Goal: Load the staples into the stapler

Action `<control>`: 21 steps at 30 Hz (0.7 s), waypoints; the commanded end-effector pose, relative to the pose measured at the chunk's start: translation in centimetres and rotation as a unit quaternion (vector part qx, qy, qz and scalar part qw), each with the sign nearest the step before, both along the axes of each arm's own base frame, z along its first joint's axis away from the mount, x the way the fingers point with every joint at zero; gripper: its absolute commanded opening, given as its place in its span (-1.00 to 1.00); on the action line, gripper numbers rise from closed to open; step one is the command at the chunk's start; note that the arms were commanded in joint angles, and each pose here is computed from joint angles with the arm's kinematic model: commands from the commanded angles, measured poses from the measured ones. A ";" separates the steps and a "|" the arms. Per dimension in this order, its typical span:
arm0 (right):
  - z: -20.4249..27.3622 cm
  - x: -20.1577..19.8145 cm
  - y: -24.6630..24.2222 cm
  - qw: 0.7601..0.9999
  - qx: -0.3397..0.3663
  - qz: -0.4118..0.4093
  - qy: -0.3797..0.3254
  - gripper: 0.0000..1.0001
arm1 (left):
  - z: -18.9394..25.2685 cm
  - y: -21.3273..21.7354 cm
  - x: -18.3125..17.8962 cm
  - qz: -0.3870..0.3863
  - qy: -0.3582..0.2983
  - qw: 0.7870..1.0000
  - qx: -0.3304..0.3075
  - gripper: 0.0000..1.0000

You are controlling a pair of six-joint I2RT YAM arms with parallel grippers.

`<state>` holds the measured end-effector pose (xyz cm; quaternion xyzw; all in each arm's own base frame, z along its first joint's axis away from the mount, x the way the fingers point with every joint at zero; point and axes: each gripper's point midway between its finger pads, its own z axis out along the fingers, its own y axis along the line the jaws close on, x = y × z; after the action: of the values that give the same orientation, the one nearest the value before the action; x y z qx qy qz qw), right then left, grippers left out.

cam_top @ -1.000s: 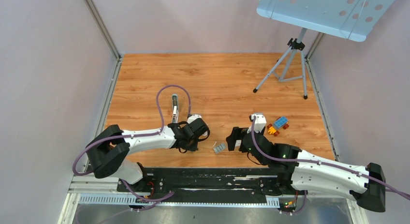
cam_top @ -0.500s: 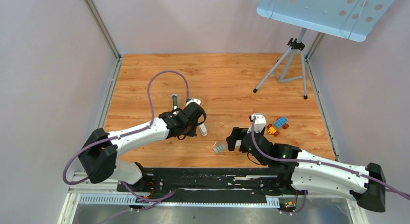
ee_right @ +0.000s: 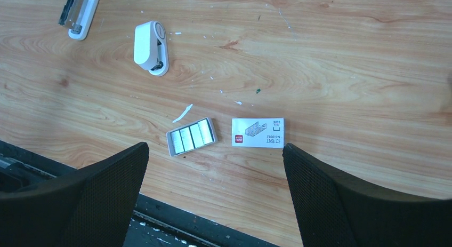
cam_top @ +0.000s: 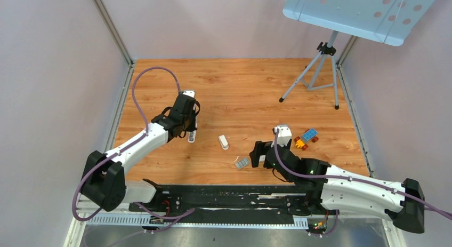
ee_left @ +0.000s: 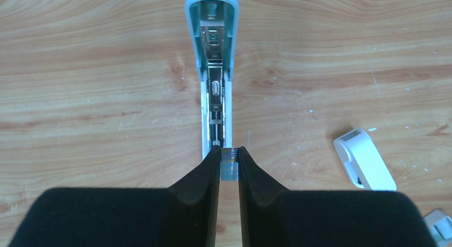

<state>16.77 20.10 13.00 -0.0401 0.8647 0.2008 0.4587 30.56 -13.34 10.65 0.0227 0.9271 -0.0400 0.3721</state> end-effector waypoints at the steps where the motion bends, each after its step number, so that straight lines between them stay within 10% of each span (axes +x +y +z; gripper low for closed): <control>1: -0.3 -0.4 -0.1 0.999 -0.028 0.020 0.002 1.00 | 0.4 0.8 1.3 -0.010 -0.029 0.999 0.013 -0.67; 21: -0.7 -0.7 0.1 0.999 -0.025 0.022 0.014 1.00 | -3.1 1.5 0.5 0.005 -0.035 0.999 0.002 -0.65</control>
<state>16.50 20.39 12.52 -0.0605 0.8694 0.1957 0.4497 30.67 -11.71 7.79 0.0289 0.9186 -0.0239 0.3935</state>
